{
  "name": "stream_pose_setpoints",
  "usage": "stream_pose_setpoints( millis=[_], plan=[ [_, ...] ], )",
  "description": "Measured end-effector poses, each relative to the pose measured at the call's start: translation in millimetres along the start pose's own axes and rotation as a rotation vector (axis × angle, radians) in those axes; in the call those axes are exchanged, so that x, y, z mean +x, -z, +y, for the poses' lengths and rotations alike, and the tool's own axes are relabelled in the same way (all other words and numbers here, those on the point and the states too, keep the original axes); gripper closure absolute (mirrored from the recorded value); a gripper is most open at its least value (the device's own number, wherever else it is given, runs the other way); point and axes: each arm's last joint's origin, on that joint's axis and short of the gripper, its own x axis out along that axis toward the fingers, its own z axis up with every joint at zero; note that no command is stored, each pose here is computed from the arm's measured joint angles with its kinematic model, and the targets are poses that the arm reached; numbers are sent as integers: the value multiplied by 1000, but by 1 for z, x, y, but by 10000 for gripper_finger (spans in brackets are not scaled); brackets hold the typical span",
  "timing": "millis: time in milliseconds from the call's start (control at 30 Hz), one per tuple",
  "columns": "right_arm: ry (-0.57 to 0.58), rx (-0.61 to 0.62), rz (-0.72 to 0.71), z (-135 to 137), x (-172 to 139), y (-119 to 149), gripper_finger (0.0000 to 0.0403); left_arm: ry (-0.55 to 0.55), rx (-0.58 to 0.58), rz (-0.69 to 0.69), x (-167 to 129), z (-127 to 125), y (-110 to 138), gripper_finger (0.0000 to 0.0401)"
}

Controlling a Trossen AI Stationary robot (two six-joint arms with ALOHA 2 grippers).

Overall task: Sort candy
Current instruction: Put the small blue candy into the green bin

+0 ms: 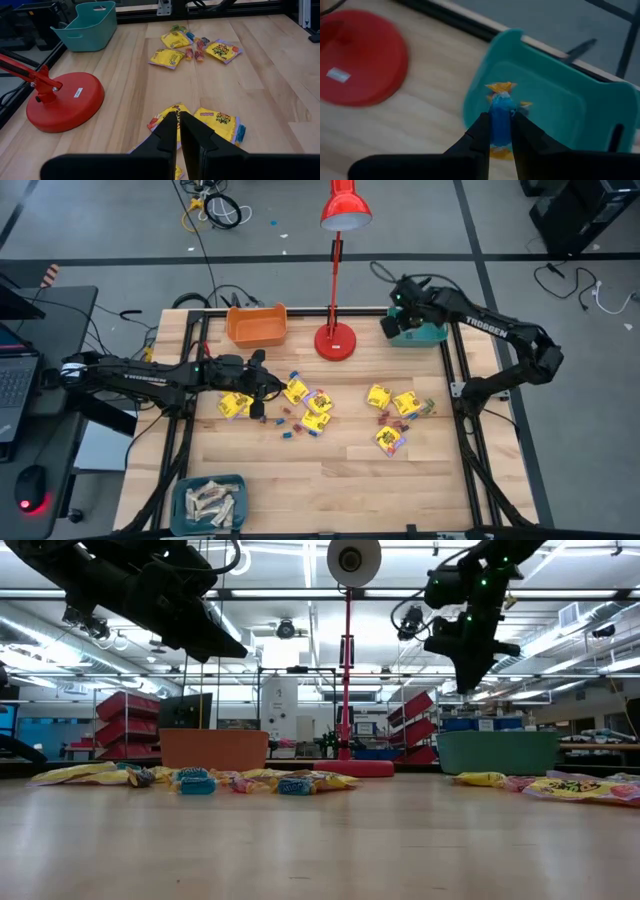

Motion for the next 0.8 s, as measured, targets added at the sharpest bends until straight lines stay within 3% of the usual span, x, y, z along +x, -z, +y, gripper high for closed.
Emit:
stream_pose_setpoints(
  millis=[333, 800],
  plan=[
    [53, 105, -8, -31, 8, -12, 351, 0, 0, 0, 0, 0, 0, 378],
    [41, 122, -43, -31, 8, -16, 351, 0, 1, 0, 0, 0, 0, 378]
  ],
)
